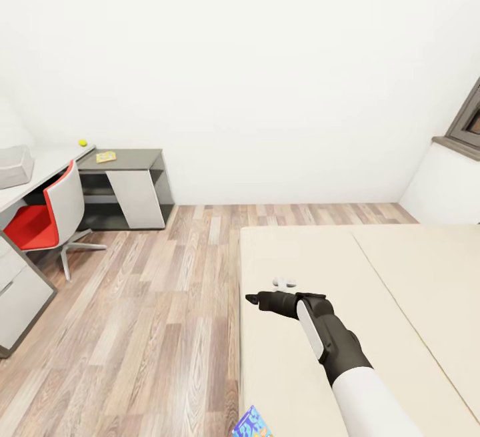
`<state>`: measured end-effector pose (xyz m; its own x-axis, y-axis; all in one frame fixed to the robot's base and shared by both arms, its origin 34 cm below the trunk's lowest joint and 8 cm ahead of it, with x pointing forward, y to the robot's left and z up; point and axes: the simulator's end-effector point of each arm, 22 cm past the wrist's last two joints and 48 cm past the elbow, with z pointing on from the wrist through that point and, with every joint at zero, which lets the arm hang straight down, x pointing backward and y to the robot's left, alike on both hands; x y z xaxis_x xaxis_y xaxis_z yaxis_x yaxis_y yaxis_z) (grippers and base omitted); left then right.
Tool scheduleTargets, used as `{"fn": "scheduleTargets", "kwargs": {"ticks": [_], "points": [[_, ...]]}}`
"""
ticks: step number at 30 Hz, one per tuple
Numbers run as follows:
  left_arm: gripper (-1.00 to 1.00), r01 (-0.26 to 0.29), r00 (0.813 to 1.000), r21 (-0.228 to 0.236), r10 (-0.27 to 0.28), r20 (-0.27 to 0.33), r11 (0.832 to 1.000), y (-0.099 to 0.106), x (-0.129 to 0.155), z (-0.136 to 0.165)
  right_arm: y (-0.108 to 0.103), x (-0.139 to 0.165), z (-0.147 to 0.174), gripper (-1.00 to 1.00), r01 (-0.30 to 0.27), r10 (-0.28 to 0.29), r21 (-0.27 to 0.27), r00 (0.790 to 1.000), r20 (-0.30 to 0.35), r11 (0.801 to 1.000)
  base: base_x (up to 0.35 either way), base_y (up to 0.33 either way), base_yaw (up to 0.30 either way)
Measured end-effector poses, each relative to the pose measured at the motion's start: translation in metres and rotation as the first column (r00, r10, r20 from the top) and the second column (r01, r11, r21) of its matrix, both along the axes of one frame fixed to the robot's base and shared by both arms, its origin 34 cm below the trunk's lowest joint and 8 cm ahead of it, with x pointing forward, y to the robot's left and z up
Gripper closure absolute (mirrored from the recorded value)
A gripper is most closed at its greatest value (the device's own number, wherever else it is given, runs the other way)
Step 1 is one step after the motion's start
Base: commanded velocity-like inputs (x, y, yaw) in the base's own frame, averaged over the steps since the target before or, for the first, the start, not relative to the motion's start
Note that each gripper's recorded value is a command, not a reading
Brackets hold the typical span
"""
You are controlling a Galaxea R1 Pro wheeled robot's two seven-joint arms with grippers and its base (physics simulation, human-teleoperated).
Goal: Put all the toys in the child's room - the three board games (two on the bed and one on the table), the two jigsaw puzzles on the table, and the tennis ball on the table - inside the toy box on the table in the child's room.
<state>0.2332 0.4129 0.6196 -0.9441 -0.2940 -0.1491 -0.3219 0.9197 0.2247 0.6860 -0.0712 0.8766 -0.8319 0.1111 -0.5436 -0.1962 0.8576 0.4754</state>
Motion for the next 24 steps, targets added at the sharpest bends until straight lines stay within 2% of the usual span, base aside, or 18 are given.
{"fn": "scheduleTargets", "kwargs": {"ticks": [1,3,4,7,8,11,15,24], "points": [[-1.00,0.000,1.000,-0.019,-0.001,-0.005,1.000,-0.016,-0.005,-0.003,0.000,0.000,0.001,-1.00,0.000,0.000,0.000,1.000,0.001,1.000,0.000,0.000,0.000],[-1.00,0.000,1.000,-0.043,0.000,-0.006,0.999,-0.034,-0.008,-0.006,0.000,0.001,0.003,-1.00,0.000,0.000,0.000,1.000,0.005,1.000,0.000,0.000,0.000],[-1.00,0.001,1.000,-0.066,-0.001,-0.007,0.998,-0.052,-0.010,-0.008,0.000,0.001,0.004,-1.00,0.000,0.000,0.000,1.000,0.006,1.000,0.000,0.000,0.000],[-1.00,0.000,1.000,-0.104,0.000,-0.001,0.995,-0.083,-0.009,-0.011,0.000,0.001,0.007,-1.00,0.000,0.000,0.001,1.000,0.012,1.000,0.000,0.000,0.000],[-1.00,0.001,1.000,-0.126,-0.001,0.000,0.992,-0.100,-0.009,-0.013,0.000,0.002,0.008,-1.00,0.000,0.000,0.001,1.000,0.013,1.000,0.000,0.000,0.000],[-1.00,0.001,1.000,-0.161,0.000,0.004,0.987,-0.128,-0.008,-0.014,0.000,0.002,0.010,-1.00,0.001,-0.001,0.000,1.000,0.018,1.000,0.000,0.000,0.000],[-1.00,0.001,1.000,-0.179,0.001,0.010,0.984,-0.143,-0.006,-0.014,-0.001,0.003,0.014,-1.00,0.001,-0.001,0.000,1.000,0.024,1.000,0.000,0.000,0.000],[-1.00,0.004,1.000,-0.179,0.000,0.026,0.984,-0.143,0.000,-0.012,-0.001,0.005,0.023,-1.00,0.002,-0.002,0.000,0.999,0.039,1.000,0.000,0.000,0.000]]}}
